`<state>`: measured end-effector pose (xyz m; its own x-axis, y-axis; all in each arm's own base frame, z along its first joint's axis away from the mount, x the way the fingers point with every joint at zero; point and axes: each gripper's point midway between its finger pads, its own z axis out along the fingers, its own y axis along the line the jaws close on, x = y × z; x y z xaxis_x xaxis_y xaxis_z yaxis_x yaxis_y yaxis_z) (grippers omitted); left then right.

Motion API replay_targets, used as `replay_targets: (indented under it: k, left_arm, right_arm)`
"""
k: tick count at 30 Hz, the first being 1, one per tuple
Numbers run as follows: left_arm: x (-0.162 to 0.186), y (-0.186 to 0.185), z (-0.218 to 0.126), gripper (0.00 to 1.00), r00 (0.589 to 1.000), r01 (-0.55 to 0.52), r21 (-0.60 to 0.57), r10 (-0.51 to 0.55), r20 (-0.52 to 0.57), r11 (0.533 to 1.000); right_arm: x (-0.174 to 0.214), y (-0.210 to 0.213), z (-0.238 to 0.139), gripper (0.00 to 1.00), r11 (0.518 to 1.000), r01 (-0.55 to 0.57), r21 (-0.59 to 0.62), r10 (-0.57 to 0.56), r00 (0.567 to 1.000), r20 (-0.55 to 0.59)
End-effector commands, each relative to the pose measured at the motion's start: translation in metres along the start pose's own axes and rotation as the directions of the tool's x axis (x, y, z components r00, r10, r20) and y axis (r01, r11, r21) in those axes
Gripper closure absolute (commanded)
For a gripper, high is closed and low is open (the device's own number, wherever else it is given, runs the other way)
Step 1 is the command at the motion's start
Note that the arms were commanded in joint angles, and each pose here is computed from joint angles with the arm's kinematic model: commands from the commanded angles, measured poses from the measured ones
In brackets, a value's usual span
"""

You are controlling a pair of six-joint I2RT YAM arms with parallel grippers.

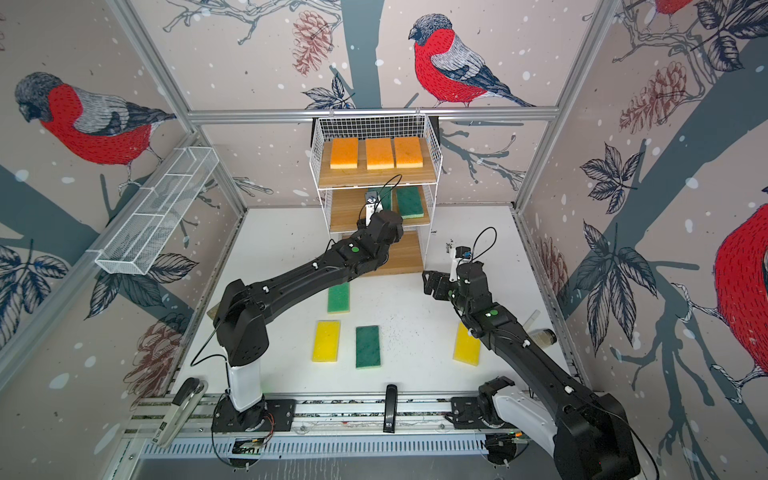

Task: Place and organize the cleaning sponges onto the shelf
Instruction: 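Lower the pad beside the other pad and open the left gripper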

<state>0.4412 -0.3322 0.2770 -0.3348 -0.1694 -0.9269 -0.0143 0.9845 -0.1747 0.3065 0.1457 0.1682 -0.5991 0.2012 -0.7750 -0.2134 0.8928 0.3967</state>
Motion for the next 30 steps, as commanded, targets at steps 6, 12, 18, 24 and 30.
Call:
replay_targets:
  k: [6, 12, 18, 24, 30]
  left_arm:
    - [0.004, 0.007, -0.001, 0.27, 1.0, -0.009, -0.031, 0.009, -0.019, 0.999]
    - [0.004, 0.01, 0.0, 0.24, 1.0, -0.014, -0.039, 0.013, -0.025, 0.999]
    - [0.004, 0.012, 0.0, 0.22, 0.999, -0.009, -0.03, 0.008, -0.036, 1.0]
    - [-0.001, 0.002, -0.006, 0.19, 0.999, 0.005, 0.045, -0.003, -0.043, 0.999]
    - [-0.007, -0.007, -0.014, 0.17, 0.999, 0.011, 0.117, -0.005, -0.047, 0.993]
  right_arm:
    - [-0.006, 0.005, -0.002, 0.1, 1.0, 0.005, -0.023, -0.005, 1.0, 0.023]
    - [-0.007, 0.006, -0.004, 0.1, 1.0, 0.002, -0.026, -0.002, 1.0, 0.027]
    - [-0.007, 0.006, -0.004, 0.1, 1.0, 0.001, -0.025, 0.0, 1.0, 0.025]
    - [-0.009, 0.007, -0.006, 0.1, 1.0, -0.005, -0.028, 0.006, 0.999, 0.031]
    - [-0.01, 0.008, -0.008, 0.1, 0.999, -0.008, -0.034, 0.009, 0.999, 0.036]
